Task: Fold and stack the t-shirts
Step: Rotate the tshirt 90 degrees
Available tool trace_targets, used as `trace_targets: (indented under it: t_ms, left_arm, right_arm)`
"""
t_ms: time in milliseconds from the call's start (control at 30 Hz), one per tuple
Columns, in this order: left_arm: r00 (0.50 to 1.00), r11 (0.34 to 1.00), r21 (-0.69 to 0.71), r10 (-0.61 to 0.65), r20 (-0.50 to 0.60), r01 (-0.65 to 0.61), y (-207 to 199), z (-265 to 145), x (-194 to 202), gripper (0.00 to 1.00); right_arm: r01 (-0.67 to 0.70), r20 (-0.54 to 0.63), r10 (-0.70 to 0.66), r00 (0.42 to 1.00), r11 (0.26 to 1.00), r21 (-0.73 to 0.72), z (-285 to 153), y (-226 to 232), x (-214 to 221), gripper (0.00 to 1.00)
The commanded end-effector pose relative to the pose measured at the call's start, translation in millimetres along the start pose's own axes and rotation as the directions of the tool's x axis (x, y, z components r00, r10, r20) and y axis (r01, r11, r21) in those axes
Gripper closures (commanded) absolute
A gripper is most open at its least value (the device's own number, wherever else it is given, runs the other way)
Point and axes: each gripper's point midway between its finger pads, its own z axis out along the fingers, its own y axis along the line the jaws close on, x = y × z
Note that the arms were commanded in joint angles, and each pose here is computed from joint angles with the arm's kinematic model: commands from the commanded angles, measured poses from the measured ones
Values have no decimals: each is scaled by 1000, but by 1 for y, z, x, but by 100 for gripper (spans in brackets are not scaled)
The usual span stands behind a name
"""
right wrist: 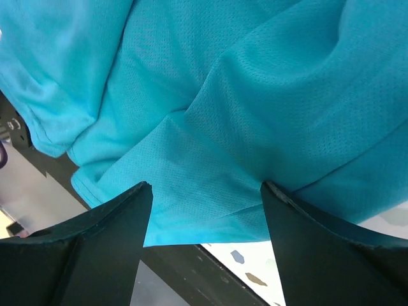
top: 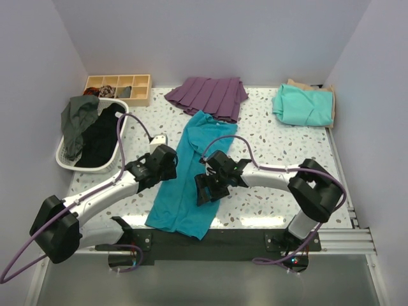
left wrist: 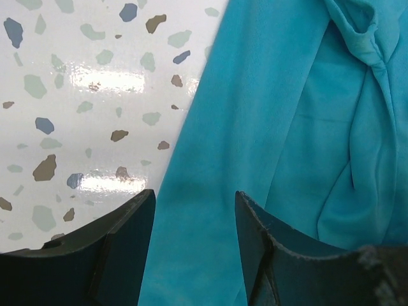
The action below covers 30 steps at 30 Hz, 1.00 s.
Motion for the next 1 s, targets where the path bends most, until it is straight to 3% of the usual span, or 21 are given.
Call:
trace_targets:
  t_ms: [0, 200, 567, 667, 767, 967]
  left_arm:
    - [999, 998, 57, -37, 5, 36, -7, -5, 0, 42]
    - [999, 995, 95, -32, 3, 32, -12, -8, -1, 42]
    - [998, 978, 206, -5, -60, 18, -30, -11, 15, 42]
    - [998, 976, 217, 5, -66, 9, -30, -11, 18, 42]
    - [998, 971, 239, 20, -56, -6, -34, -13, 15, 42]
    - [992, 941, 331, 101, -77, -70, -50, -26, 13, 43]
  right_arm:
    - [-83, -26, 94, 995, 957, 278, 0, -64, 35, 24]
    - [-136, 34, 136, 990, 874, 466, -25, -100, 45, 21]
    - [-171, 99, 139, 985, 793, 585, -61, -123, 40, 18]
    - [-143, 100, 105, 989, 825, 547, -68, -111, 34, 18]
    - [-94, 168, 25, 985, 903, 419, -79, -79, 9, 17]
    - [-79, 370, -65, 927, 929, 362, -154, -42, -29, 11]
